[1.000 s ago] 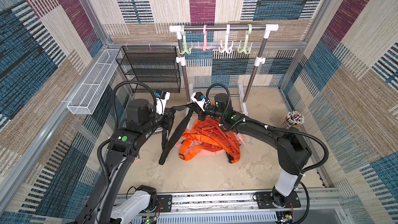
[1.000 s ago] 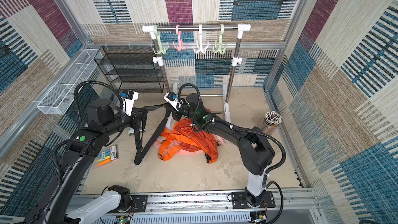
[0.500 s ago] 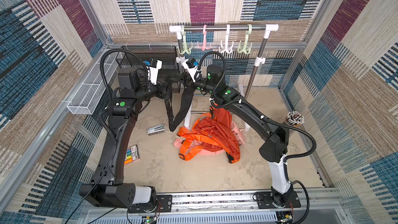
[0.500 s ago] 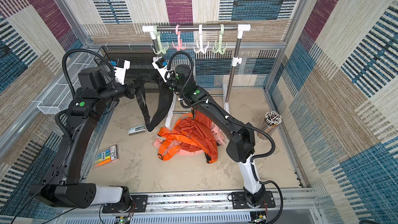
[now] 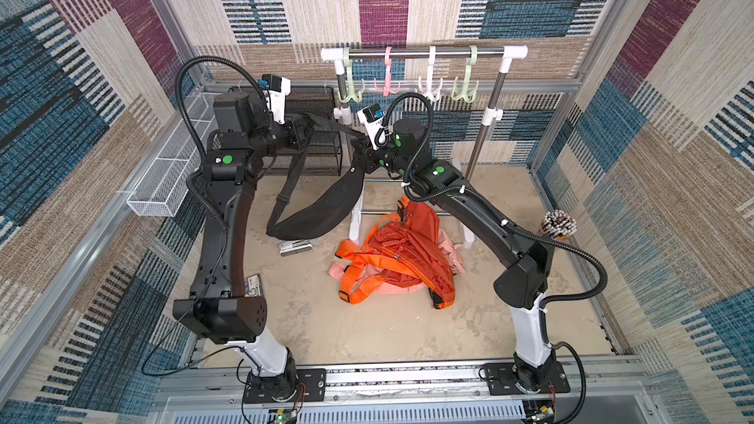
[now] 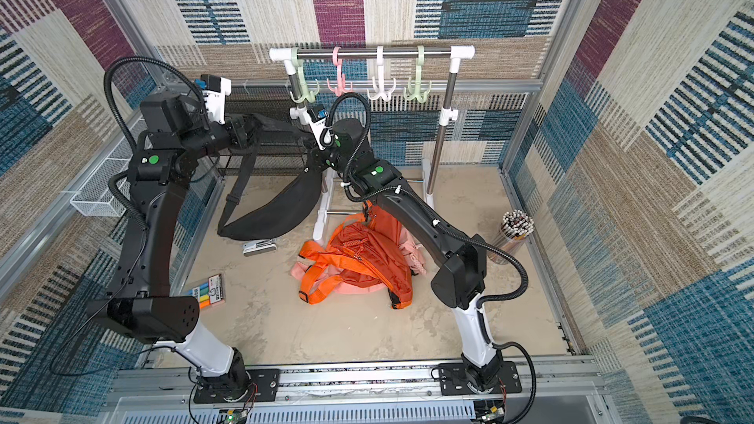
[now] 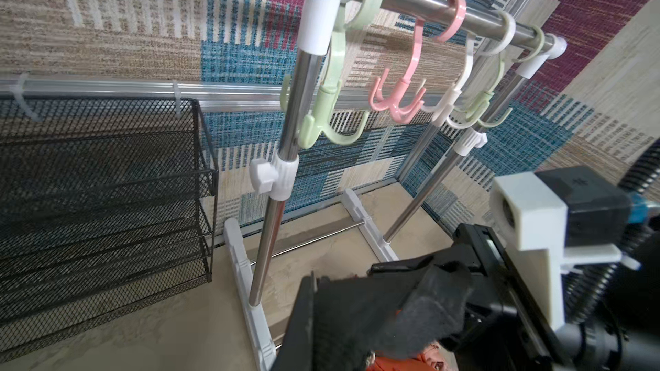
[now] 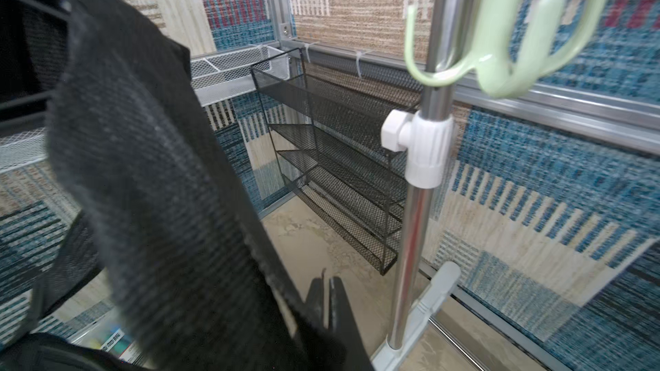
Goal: Hang the bag on a hook
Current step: Hang the bag on the hook.
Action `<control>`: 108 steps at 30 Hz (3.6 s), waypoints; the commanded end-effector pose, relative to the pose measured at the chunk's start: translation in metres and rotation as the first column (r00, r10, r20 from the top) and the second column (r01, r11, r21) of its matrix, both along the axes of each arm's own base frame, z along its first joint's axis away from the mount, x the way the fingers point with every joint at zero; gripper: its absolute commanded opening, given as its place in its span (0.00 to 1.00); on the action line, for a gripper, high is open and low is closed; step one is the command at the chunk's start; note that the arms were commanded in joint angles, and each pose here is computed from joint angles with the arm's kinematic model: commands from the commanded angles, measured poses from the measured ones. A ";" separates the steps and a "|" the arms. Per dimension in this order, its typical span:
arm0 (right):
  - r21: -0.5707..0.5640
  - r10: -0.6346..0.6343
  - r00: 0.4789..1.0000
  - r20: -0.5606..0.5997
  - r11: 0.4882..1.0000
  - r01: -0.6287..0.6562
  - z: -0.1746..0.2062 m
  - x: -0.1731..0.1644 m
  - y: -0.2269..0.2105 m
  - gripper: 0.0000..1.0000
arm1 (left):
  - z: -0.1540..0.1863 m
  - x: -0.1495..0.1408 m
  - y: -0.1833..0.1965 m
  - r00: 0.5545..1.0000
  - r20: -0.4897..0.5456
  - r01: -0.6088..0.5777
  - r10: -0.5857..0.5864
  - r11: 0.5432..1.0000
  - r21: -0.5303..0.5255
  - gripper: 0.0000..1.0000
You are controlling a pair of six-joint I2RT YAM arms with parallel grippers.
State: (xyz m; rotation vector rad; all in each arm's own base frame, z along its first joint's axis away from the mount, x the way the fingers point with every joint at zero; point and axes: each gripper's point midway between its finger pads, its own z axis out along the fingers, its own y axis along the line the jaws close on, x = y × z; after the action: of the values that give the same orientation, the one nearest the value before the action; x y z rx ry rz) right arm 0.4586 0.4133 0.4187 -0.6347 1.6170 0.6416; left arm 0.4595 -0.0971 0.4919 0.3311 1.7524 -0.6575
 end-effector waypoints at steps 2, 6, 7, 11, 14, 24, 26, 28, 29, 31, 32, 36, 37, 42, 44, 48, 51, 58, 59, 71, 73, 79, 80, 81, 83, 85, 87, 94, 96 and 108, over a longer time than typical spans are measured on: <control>0.043 -0.113 0.993 0.030 0.993 0.111 0.028 0.007 -0.019 0.00 | 0.025 0.011 0.001 0.999 0.036 0.002 -0.001 1.000 -0.026 0.00; 0.068 -0.151 0.987 0.063 0.987 0.146 0.046 0.014 -0.022 0.00 | 0.040 0.024 -0.002 0.997 0.077 0.020 -0.017 0.999 -0.046 0.00; 0.074 -0.160 0.985 0.070 0.985 0.155 0.050 0.016 -0.022 0.00 | 0.042 0.028 -0.002 0.996 0.086 0.021 -0.016 0.998 -0.053 0.00; 0.109 -0.199 0.976 0.091 0.976 0.189 0.063 0.026 -0.022 0.00 | 0.044 0.049 -0.001 0.994 0.112 0.019 -0.010 0.997 -0.074 0.00; 0.137 -0.214 0.973 0.090 0.970 0.201 0.065 0.029 -0.021 0.00 | 0.040 0.066 0.000 0.993 0.121 0.007 0.005 0.995 -0.099 0.00; 0.224 -0.302 0.944 0.135 0.937 0.268 0.071 0.044 -0.019 0.00 | 0.044 0.110 0.006 0.969 0.224 -0.067 0.102 0.985 -0.159 0.00; 0.236 -0.325 0.934 0.150 0.929 0.285 0.073 0.048 -0.020 0.00 | 0.044 0.115 0.006 0.965 0.240 -0.066 0.106 0.984 -0.167 0.00; 0.241 -0.355 0.921 0.161 0.919 0.312 0.072 0.053 -0.022 0.00 | 0.043 0.120 0.008 0.962 0.246 -0.073 0.115 0.982 -0.173 0.00; 0.244 -0.369 0.914 0.170 0.914 0.324 0.072 0.055 -0.023 0.00 | 0.043 0.123 0.008 0.960 0.252 -0.079 0.123 0.981 -0.175 0.00; 0.250 -0.396 0.899 0.186 0.904 0.347 0.070 0.060 -0.025 0.00 | 0.042 0.129 0.012 0.954 0.263 -0.097 0.144 0.978 -0.183 0.00; 0.255 -0.413 0.890 0.195 0.897 0.360 0.069 0.063 -0.026 0.00 | 0.041 0.132 0.013 0.951 0.267 -0.104 0.153 0.976 -0.190 0.00; 0.283 -0.454 0.861 0.231 0.878 0.387 0.073 0.069 -0.030 0.00 | 0.042 0.143 0.019 0.932 0.300 -0.145 0.203 0.968 -0.205 0.00; 0.290 -0.462 0.854 0.238 0.873 0.392 0.075 0.069 -0.031 0.00 | 0.043 0.145 0.021 0.926 0.310 -0.156 0.216 0.966 -0.207 0.00; 0.317 -0.497 0.827 0.263 0.854 0.412 0.081 0.073 -0.037 0.00 | 0.041 0.150 0.025 0.921 0.305 -0.178 0.242 0.958 -0.224 0.00; 0.327 -0.504 0.819 0.274 0.850 0.414 0.084 0.073 -0.039 0.00 | 0.045 0.148 0.021 0.922 0.309 -0.162 0.233 0.957 -0.239 0.00; 0.358 -0.538 0.791 0.292 0.828 0.431 0.090 0.075 -0.046 0.00 | 0.049 0.151 0.022 0.901 0.337 -0.195 0.274 0.948 -0.252 0.00; 0.384 -0.577 0.761 0.298 0.802 0.458 0.090 0.080 -0.053 0.00 | 0.048 0.159 0.031 0.883 0.336 -0.236 0.329 0.928 -0.289 0.00; 0.410 -0.630 0.701 0.333 0.767 0.494 0.087 0.090 -0.064 0.00 | 0.051 0.170 0.039 0.835 0.379 -0.274 0.398 0.899 -0.341 0.00; 0.404 -0.629 0.703 0.332 0.768 0.497 0.084 0.092 -0.063 0.00 | 0.049 0.172 0.037 0.837 0.379 -0.271 0.395 0.900 -0.341 0.00; 0.287 -0.513 0.816 0.267 0.851 0.440 0.037 0.105 -0.033 0.00 | -0.010 0.185 0.026 0.908 0.263 -0.262 0.325 0.932 -0.249 0.00; 0.269 -0.465 0.845 0.263 0.877 0.399 0.032 0.103 -0.024 0.01 | -0.013 0.178 0.023 0.914 0.271 -0.243 0.303 0.942 -0.234 0.00; 0.204 -0.319 0.915 0.248 0.940 0.272 0.024 0.086 -0.002 0.46 | -0.019 0.156 0.012 0.935 0.281 -0.165 0.216 0.967 -0.193 0.31; 0.194 -0.290 0.926 0.241 0.950 0.246 0.023 0.082 0.001 0.55 | -0.019 0.151 0.011 0.934 0.289 -0.156 0.208 0.969 -0.192 0.41; 0.189 -0.262 0.936 0.236 0.957 0.220 0.024 0.077 0.004 0.64 | -0.023 0.148 0.012 0.935 0.284 -0.159 0.211 0.968 -0.194 0.51; 0.171 -0.217 0.951 0.222 0.968 0.181 0.021 0.068 0.007 0.78 | -0.026 0.140 0.015 0.932 0.293 -0.158 0.212 0.968 -0.198 0.63; 0.161 -0.182 0.960 0.213 0.976 0.150 0.022 0.057 0.008 0.83 | -0.029 0.133 0.016 0.932 0.299 -0.149 0.205 0.968 -0.201 0.68; 0.154 -0.152 0.969 0.192 0.980 0.123 0.017 0.045 0.005 0.85 | -0.034 0.126 0.015 0.938 0.289 -0.136 0.192 0.969 -0.205 0.78; 0.114 -0.121 0.989 0.079 0.987 0.112 -0.016 -0.005 -0.030 0.88 | -0.044 0.095 0.013 0.944 0.299 -0.076 0.138 0.975 -0.209 0.99; 0.092 -0.144 0.989 0.035 0.986 0.140 -0.035 -0.020 -0.048 0.88 | -0.047 0.086 0.012 0.945 0.300 -0.069 0.131 0.975 -0.210 0.99; -0.216 -0.138 0.941 -0.310 0.974 0.071 -0.190 -0.133 -0.109 0.81 | -0.060 0.036 0.018 0.943 0.313 -0.026 0.111 0.965 -0.262 0.99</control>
State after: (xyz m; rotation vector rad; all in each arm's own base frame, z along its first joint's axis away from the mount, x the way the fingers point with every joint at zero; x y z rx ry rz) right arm 0.3505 0.3067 0.2485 -0.5412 1.9582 0.5352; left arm 0.5108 -0.0791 0.4093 0.1697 1.4305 -0.6975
